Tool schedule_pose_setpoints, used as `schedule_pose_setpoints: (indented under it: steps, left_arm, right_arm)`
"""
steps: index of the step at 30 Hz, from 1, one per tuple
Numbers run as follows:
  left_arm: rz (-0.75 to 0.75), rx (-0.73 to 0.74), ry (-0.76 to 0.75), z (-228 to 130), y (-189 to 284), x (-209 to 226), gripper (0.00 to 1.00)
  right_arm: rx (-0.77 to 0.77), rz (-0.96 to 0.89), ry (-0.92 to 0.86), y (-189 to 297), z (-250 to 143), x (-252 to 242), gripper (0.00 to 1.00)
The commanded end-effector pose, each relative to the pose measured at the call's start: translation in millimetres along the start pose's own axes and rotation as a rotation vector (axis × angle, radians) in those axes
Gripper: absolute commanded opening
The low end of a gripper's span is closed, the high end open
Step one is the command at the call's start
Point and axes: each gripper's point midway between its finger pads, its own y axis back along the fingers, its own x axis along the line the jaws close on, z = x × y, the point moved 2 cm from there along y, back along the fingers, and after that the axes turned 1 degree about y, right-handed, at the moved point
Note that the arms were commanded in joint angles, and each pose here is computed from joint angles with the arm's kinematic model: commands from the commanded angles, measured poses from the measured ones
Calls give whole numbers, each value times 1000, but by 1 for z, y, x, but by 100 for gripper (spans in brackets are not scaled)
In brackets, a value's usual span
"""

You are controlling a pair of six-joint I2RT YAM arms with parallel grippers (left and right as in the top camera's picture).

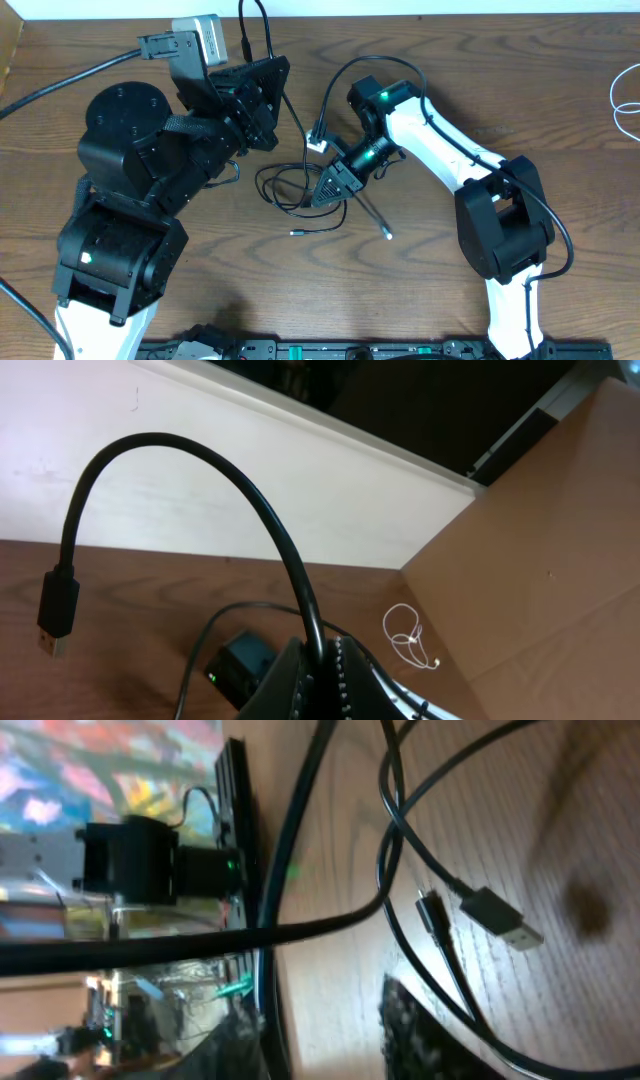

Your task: Untangle cables

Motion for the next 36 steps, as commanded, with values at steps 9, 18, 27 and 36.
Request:
schedule_pose_setpoints:
  steps: [9,18,27,36]
  left_arm:
    - [213,-168,10,35,22,43,7]
    - [607,-248,55,43,53,120,7]
    - [751,-164,86,26,53,155,7]
    - [857,-19,108,-2,37,186,7]
  right_arm:
    - [-12,-577,-519,76,-32,-94,1]
    - [-306,-538,-611,181,-39,-75,1]
    - [-515,-446,-310,235,-26,32,1]
    - [-680,-812,-518,292,-58,61,1]
